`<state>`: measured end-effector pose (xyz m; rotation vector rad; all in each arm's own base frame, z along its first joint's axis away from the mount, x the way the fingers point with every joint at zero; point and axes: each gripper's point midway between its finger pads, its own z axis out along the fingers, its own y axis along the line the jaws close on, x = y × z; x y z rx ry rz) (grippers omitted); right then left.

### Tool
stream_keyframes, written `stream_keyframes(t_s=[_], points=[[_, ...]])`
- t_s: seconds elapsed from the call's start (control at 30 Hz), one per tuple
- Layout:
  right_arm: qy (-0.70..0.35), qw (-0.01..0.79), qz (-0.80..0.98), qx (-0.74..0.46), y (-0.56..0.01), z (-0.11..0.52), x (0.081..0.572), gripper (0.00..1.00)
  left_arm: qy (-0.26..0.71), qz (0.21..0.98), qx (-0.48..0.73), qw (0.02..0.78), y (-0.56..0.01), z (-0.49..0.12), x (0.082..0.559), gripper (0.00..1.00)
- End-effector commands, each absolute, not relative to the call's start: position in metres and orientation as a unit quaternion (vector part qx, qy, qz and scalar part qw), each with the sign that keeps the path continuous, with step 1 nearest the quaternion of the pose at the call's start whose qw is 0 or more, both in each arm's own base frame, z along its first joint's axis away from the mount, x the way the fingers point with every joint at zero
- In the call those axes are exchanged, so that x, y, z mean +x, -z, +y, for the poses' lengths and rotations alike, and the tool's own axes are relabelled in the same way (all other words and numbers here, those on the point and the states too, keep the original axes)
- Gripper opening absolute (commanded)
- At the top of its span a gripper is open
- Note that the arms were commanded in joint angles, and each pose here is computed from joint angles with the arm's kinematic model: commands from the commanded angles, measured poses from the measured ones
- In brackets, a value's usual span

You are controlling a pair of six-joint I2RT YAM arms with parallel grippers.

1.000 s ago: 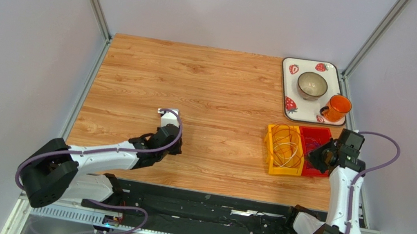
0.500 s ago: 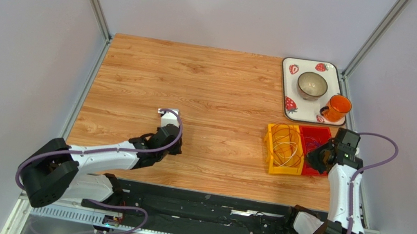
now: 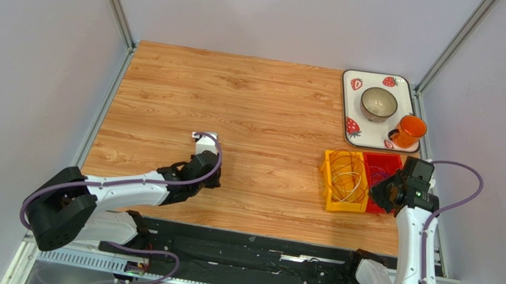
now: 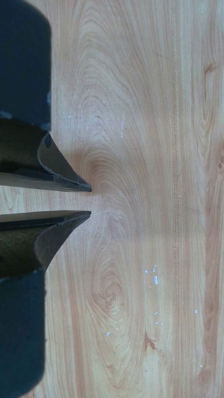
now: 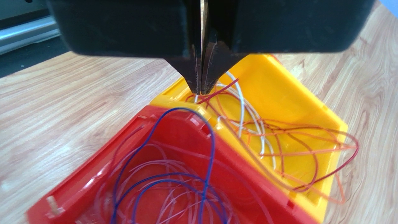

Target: Untangle the cables

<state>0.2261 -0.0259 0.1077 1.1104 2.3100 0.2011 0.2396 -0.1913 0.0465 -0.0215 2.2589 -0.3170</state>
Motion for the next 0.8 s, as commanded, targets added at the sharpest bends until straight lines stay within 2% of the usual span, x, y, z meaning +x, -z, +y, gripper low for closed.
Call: stream_keyframes(t_s=[0.0, 0.13, 0.77], points=[[-0.099, 0.267, 0.865, 0.414, -0.098, -0.003, 0.218, 0.0, 0.14, 0.891, -0.019, 0.432, -0.06, -0.2, 0.249, 0.3], [-0.079, 0.258, 0.862, 0.429, -0.083, -0.009, 0.212, 0.0, 0.143, 0.889, -0.02, 0.434, -0.062, -0.2, 0.249, 0.29], [-0.004, 0.293, 0.853, 0.432, -0.096, -0.043, 0.237, 0.0, 0.144, 0.889, -0.02, 0.435, -0.062, -0.199, 0.248, 0.29]])
